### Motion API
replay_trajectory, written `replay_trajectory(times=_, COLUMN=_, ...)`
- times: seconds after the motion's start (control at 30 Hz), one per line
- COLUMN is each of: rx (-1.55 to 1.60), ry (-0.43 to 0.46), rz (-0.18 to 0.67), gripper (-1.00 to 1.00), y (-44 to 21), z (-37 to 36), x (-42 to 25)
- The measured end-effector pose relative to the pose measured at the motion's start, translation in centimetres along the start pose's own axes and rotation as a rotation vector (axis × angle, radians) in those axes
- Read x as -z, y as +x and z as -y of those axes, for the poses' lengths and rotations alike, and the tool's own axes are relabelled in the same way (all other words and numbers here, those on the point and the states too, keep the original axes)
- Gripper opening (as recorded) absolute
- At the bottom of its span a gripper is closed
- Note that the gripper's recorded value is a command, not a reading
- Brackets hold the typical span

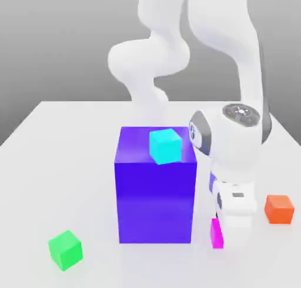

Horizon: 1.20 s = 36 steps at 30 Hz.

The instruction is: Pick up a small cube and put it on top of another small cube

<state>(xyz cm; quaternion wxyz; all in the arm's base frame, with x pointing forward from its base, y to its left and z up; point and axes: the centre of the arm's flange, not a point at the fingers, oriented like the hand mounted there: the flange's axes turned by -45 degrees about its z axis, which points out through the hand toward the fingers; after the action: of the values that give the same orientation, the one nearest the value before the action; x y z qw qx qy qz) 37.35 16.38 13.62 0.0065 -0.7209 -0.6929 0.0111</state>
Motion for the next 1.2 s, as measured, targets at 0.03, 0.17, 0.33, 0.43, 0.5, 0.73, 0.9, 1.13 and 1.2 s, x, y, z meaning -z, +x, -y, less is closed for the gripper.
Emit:
replay_trajectory(times=0.03, rx=0.0, ry=0.001, rz=0.0, gripper=-1.0, y=0.0, z=0.0, x=0.0)
replay_trajectory(times=0.17, rx=0.007, ry=0.007, rz=0.003, gripper=-1.0, y=-0.1, z=0.0, x=-0.1)
replay_trajectory(times=0.33, rx=0.021, ry=-0.033, rz=-0.003, gripper=-1.0, y=0.3, z=-0.1, x=2.3)
replay_trajectory(times=0.43, rx=0.019, ry=-0.031, rz=-0.005, gripper=-1.0, y=0.2, z=0.1, x=4.2)
replay_trajectory(times=0.5, rx=0.025, ry=-0.029, rz=-0.004, gripper=-1.0, y=0.2, z=0.3, x=5.2)
replay_trajectory(times=0.73, rx=0.465, ry=-0.261, rz=0.13, gripper=-1.0, y=3.0, z=-4.6, x=8.5)
replay_trajectory(times=0.9, rx=0.575, ry=-0.316, rz=0.238, gripper=-1.0, y=-2.3, z=-9.8, x=11.4)
replay_trajectory(times=1.13, rx=0.344, ry=-0.197, rz=0.238, gripper=-1.0, y=-18.4, z=-12.4, x=12.8)
replay_trajectory(times=1.2, rx=0.267, ry=-0.162, rz=0.218, gripper=-1.0, y=-22.8, z=-12.0, x=12.9)
